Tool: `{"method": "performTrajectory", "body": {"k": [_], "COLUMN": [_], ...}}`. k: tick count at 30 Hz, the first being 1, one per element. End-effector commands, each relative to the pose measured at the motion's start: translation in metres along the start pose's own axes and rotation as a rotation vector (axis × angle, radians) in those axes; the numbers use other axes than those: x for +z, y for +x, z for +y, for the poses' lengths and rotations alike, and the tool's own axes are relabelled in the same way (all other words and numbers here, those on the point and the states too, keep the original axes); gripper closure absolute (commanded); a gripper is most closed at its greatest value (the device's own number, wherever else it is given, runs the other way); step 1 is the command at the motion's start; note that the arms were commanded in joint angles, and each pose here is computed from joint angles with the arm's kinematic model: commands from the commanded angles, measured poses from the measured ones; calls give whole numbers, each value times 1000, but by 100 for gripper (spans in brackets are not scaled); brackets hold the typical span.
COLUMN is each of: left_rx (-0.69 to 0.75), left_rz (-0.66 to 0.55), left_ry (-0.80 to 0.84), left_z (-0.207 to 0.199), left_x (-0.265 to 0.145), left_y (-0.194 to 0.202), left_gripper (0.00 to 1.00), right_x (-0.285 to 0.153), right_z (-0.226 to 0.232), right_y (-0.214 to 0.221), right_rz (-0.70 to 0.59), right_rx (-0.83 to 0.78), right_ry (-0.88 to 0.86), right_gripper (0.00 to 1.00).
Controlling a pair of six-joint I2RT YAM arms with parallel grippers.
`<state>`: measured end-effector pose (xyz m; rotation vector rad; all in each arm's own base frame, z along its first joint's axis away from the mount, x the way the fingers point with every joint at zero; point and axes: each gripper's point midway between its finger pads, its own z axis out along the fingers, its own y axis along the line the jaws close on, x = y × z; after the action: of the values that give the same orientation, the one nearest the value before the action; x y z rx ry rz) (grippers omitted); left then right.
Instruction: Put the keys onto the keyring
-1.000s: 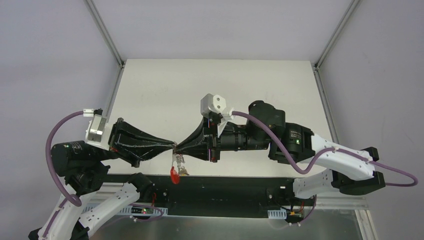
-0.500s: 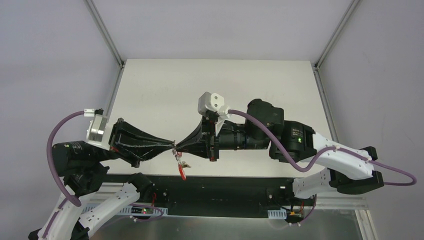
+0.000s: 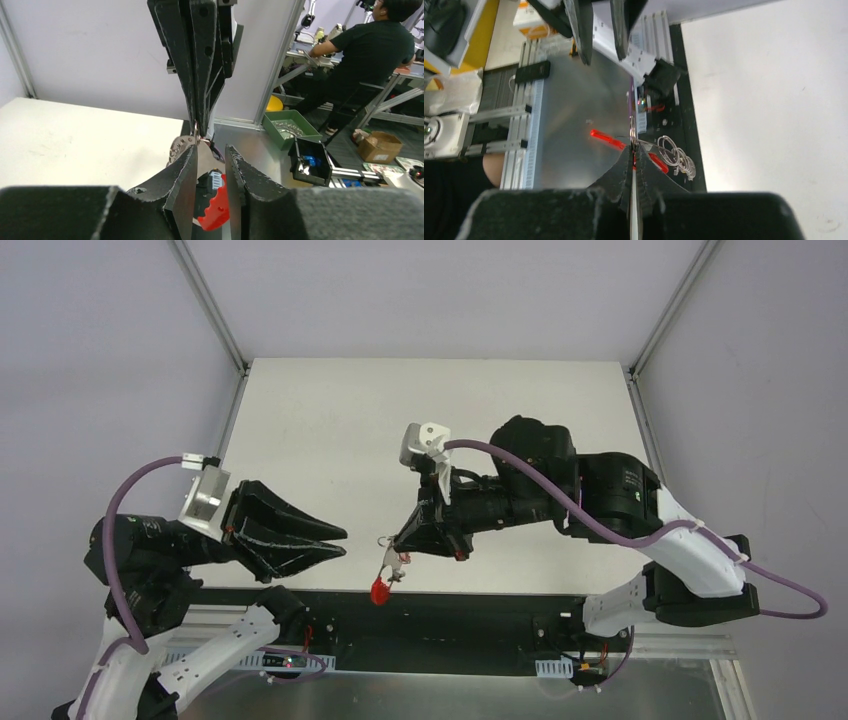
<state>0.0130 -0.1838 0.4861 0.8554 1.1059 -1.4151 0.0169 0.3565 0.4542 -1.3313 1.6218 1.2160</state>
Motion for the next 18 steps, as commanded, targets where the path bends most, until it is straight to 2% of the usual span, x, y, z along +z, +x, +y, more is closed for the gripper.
{"method": "performTrajectory", "body": {"k": [1, 8, 13, 18], "left_rx": [-102, -291, -440, -512], "left_rz": [85, 216, 317, 367], "left_ry": [38, 88, 145, 171], "left_z": [4, 15, 14, 11], "left_x": [11, 28, 30, 26], "left_y": [10, 31, 53, 65], "left_gripper": [74, 77, 78, 79], "right_x": [-9, -9, -7, -3], "right_z": [10, 14, 14, -3], "right_y": [34, 66, 71, 73], "right_rz": [164, 300, 309, 302], "right_rx": [62, 131, 211, 299], "right_ry": [-69, -170, -237, -226], "right_gripper": [100, 100, 100, 100]}}
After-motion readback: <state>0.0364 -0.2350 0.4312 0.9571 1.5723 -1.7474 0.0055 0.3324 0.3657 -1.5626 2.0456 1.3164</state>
